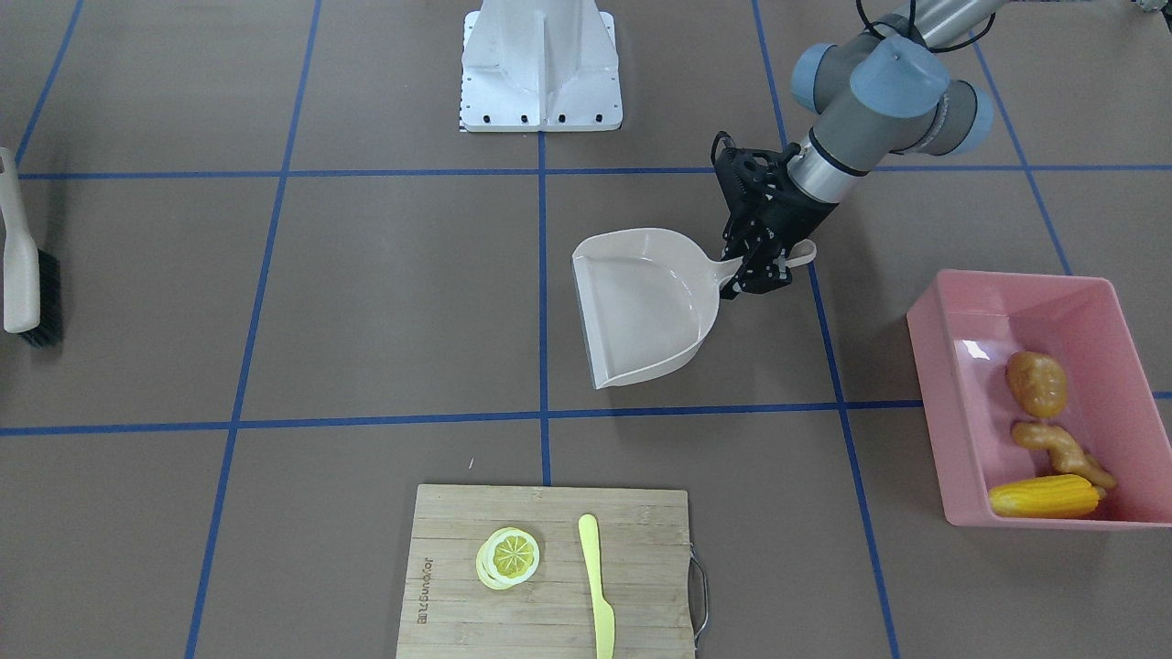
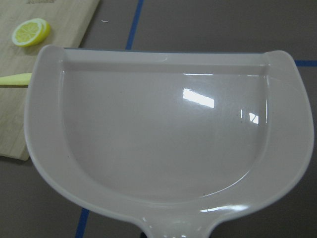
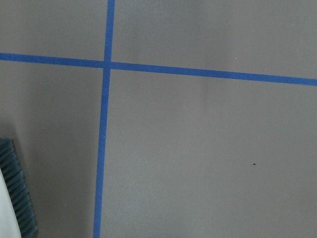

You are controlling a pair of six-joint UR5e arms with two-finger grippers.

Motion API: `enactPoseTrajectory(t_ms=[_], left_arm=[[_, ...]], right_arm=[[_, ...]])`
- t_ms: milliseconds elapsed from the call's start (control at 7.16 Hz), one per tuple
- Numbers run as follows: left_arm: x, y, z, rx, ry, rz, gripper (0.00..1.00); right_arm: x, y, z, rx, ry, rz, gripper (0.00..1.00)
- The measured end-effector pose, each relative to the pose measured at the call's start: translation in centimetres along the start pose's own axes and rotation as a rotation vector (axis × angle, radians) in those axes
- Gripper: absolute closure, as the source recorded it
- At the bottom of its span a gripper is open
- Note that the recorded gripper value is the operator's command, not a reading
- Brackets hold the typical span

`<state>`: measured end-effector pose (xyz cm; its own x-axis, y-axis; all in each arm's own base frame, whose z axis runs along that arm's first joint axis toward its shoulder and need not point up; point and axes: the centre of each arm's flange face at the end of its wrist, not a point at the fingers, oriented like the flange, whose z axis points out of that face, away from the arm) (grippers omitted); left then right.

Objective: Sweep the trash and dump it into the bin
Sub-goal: 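Carry the empty dustpan back and lower it onto the table with the left gripper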

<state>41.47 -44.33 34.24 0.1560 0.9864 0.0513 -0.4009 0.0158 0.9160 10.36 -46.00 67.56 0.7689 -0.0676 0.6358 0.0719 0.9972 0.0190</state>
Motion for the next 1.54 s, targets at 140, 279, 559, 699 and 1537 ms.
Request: enactPoseTrajectory(t_ms=[140, 279, 559, 699, 1537], left_arm=[[0.4, -0.3, 0.7, -0.013, 0.054, -0.006, 1.00], [0.7, -0.7, 1.0, -0.024, 0.102, -0.017, 1.00], [0.8, -1.5, 1.5, -0.030, 0.140, -0.022, 1.00], [1.2, -2.0, 1.8, -0.028, 0.150, -0.018, 1.00], [1.5, -3.1, 2.7, -0.018, 0.158, 0.004, 0.64]], right_arm=[[0.0, 0.0, 0.0, 0.001, 0.000, -0.008, 0.00], [0.0, 0.0, 0.0, 0.001, 0.000, -0.019, 0.00], [-0.1, 0.0, 0.0, 0.002, -0.003, -0.027, 0.00], [-0.1, 0.0, -0.1, 0.003, -0.005, -0.029, 0.00], [-0.2, 0.0, -0.2, 0.006, -0.005, -0.032, 0.00]])
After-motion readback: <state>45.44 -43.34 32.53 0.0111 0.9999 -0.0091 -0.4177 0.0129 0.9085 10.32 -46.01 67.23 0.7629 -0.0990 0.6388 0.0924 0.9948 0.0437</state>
